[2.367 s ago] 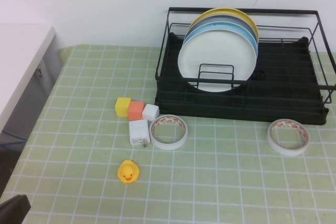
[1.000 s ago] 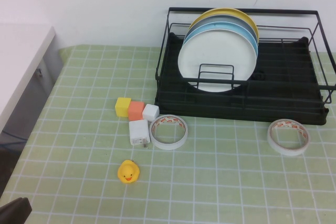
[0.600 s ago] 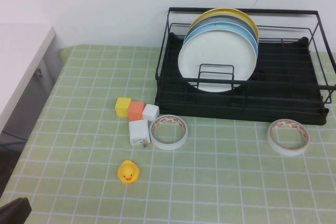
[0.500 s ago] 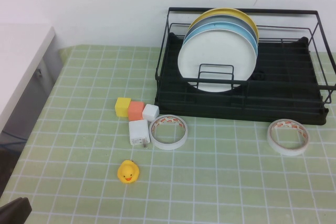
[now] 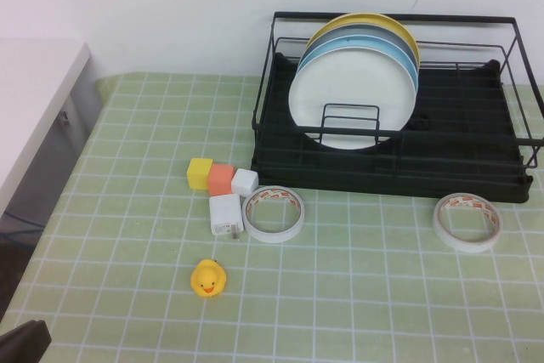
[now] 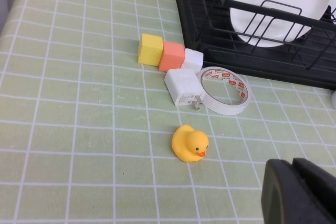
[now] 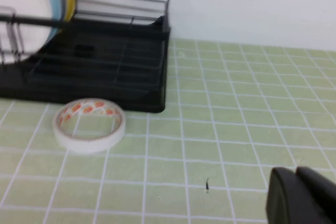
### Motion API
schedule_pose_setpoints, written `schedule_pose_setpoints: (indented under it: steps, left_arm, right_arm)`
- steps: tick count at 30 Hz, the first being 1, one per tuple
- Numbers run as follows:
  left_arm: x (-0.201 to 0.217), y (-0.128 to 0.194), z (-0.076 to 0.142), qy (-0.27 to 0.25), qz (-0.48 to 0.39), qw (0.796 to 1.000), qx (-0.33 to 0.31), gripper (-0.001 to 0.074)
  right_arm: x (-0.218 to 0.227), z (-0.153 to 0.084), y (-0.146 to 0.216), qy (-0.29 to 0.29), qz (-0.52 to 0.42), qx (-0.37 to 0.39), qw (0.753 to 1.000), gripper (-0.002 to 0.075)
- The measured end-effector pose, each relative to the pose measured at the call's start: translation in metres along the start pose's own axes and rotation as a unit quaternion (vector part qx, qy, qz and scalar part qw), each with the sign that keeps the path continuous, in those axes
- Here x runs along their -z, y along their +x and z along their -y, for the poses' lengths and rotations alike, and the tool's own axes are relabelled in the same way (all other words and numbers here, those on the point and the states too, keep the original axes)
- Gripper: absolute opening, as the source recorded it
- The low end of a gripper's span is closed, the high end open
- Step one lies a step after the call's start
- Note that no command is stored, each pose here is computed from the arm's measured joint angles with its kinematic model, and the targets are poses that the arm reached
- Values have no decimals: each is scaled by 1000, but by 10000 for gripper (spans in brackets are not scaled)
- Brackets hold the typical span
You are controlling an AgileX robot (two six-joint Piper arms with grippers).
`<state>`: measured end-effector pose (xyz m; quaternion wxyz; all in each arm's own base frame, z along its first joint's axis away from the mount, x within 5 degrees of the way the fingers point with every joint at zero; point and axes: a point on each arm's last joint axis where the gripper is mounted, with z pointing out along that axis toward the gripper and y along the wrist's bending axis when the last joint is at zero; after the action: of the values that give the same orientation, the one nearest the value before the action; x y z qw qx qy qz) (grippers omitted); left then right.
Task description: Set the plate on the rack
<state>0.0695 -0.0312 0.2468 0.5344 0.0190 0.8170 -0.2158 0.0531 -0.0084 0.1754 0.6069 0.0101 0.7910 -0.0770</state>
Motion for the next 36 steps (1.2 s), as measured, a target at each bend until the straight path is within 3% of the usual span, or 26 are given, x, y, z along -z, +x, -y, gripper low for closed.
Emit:
schedule_pose_setpoints:
  steps: [11, 36]
  left_arm:
    - [0, 0, 0, 0, 0, 1000, 0, -1]
    - [0, 0, 0, 0, -1, 1000, -5, -1]
  right_arm:
    - [1, -8, 5, -57, -29, 5, 998, 12]
    - [1, -4, 6, -35, -37, -1, 999, 12]
